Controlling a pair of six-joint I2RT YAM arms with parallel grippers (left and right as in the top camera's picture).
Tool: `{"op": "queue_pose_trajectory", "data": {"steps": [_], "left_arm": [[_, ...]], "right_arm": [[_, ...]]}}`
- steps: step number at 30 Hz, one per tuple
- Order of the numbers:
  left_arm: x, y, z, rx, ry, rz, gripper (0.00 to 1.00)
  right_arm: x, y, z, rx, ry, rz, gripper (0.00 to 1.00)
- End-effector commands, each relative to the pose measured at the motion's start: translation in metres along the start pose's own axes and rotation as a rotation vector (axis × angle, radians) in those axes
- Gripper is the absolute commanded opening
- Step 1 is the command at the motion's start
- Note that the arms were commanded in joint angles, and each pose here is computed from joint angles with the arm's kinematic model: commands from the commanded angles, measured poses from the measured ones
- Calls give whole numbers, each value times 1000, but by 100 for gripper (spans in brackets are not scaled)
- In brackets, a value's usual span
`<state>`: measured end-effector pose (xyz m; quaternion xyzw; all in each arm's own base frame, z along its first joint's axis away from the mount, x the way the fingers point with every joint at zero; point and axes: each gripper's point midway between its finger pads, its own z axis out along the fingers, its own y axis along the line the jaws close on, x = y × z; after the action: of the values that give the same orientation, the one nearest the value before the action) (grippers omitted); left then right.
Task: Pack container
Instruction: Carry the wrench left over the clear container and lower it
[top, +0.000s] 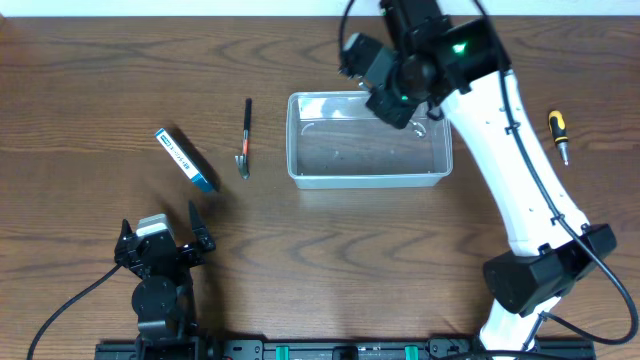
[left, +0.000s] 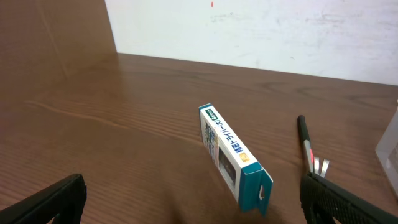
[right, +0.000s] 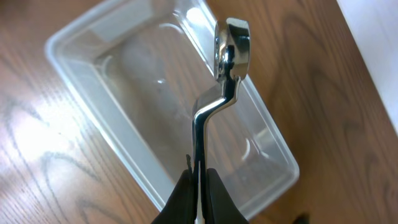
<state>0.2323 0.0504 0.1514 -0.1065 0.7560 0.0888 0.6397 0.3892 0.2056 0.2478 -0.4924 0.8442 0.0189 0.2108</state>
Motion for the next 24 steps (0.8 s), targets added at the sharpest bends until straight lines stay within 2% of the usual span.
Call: {"op": "queue_pose_trajectory", "data": {"steps": [1, 6, 11, 24], "left_arm": [[14, -1, 3, 1, 31, 20, 98], [14, -1, 3, 1, 31, 20, 98], [14, -1, 3, 1, 31, 20, 98], [14, -1, 3, 1, 31, 20, 98]], "right_arm": [[-3, 14, 22, -48, 31, -110, 1], [4, 16, 58, -98, 99, -142, 1], [27, 20, 101, -153, 229, -145, 1], [76, 42, 198, -307, 443, -111, 1]]}}
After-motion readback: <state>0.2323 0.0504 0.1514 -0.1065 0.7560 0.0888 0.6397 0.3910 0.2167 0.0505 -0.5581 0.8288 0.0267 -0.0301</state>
